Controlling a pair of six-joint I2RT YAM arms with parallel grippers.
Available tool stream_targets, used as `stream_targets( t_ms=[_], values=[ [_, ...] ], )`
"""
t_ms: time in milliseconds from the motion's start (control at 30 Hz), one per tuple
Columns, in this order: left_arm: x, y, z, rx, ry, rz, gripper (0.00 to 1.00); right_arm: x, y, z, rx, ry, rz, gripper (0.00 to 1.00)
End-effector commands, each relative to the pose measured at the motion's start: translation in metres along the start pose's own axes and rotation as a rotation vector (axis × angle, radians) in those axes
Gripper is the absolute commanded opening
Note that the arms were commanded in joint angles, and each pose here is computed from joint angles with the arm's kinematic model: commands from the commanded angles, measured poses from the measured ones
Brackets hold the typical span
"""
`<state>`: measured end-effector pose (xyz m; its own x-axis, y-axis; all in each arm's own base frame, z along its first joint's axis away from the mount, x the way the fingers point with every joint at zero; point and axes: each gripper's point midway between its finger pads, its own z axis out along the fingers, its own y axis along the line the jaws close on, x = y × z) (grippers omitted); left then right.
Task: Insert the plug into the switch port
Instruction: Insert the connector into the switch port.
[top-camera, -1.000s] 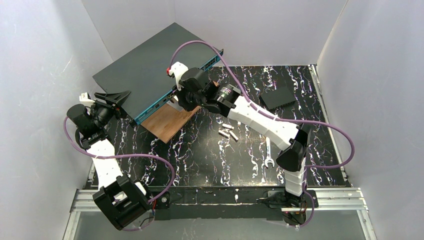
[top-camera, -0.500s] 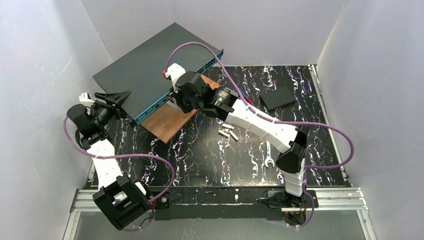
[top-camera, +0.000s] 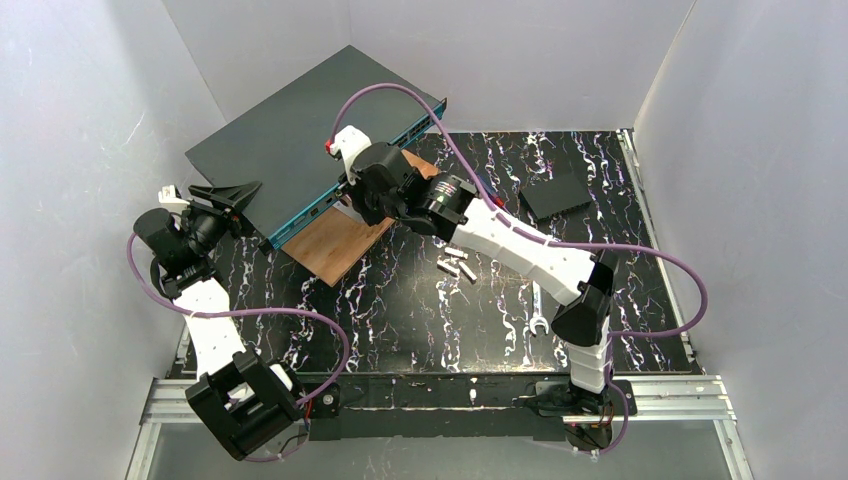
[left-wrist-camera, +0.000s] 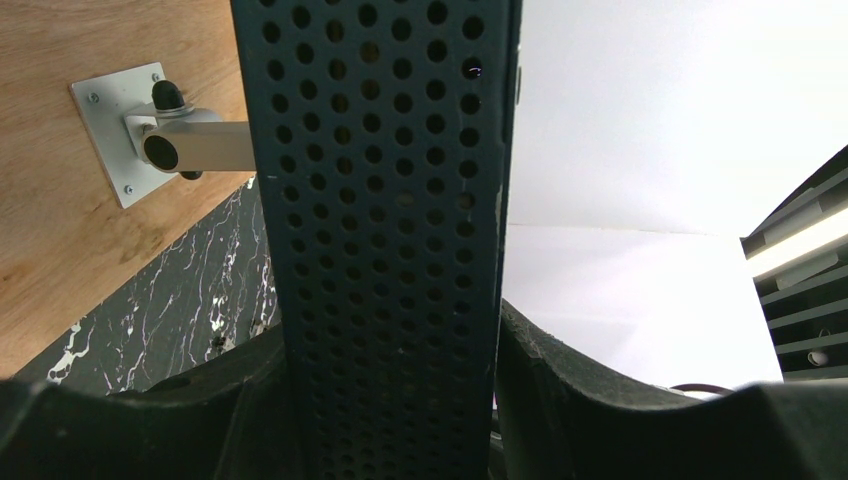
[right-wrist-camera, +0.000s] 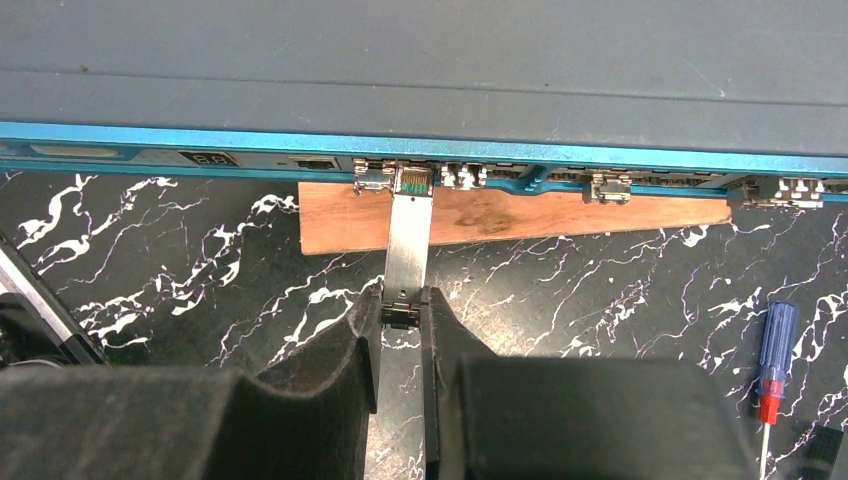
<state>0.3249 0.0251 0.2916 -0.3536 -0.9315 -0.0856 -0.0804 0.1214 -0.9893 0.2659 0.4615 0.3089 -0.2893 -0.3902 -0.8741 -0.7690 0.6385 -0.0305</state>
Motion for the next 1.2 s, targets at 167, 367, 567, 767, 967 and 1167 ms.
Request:
stream_targets(
  t_ms=[167, 367, 567, 767, 967, 1167],
  values=[
    [0.03, -0.003, -0.005, 0.032, 0.12, 0.086, 0.0, -0.035, 0.011, 0.001, -0.097, -0.119, 0.023, 0.01],
    [0.031, -0.003, -0.005, 0.032, 0.12, 0.085, 0.0, -0.029, 0.002, 0.004, -0.089, -0.103, 0.029, 0.01],
    [0.031, -0.003, -0.005, 0.033, 0.12, 0.086, 0.0, -0.025, -0.009, 0.002, -0.065, -0.091, 0.03, 0.01],
    [0.031, -0.003, -0.005, 0.033, 0.12, 0.085, 0.0, -0.024, -0.017, -0.001, -0.04, -0.085, 0.015, 0.01],
    [0.03, -0.004, -0.004, 0.033, 0.121, 0.086, 0.0, -0.032, -0.011, 0.0, -0.066, -0.112, 0.038, 0.01],
    [0.03, -0.003, -0.004, 0.031, 0.123, 0.082, 0.0, -0.043, -0.007, 0.004, -0.082, -0.142, 0.05, 0.01]
  ],
)
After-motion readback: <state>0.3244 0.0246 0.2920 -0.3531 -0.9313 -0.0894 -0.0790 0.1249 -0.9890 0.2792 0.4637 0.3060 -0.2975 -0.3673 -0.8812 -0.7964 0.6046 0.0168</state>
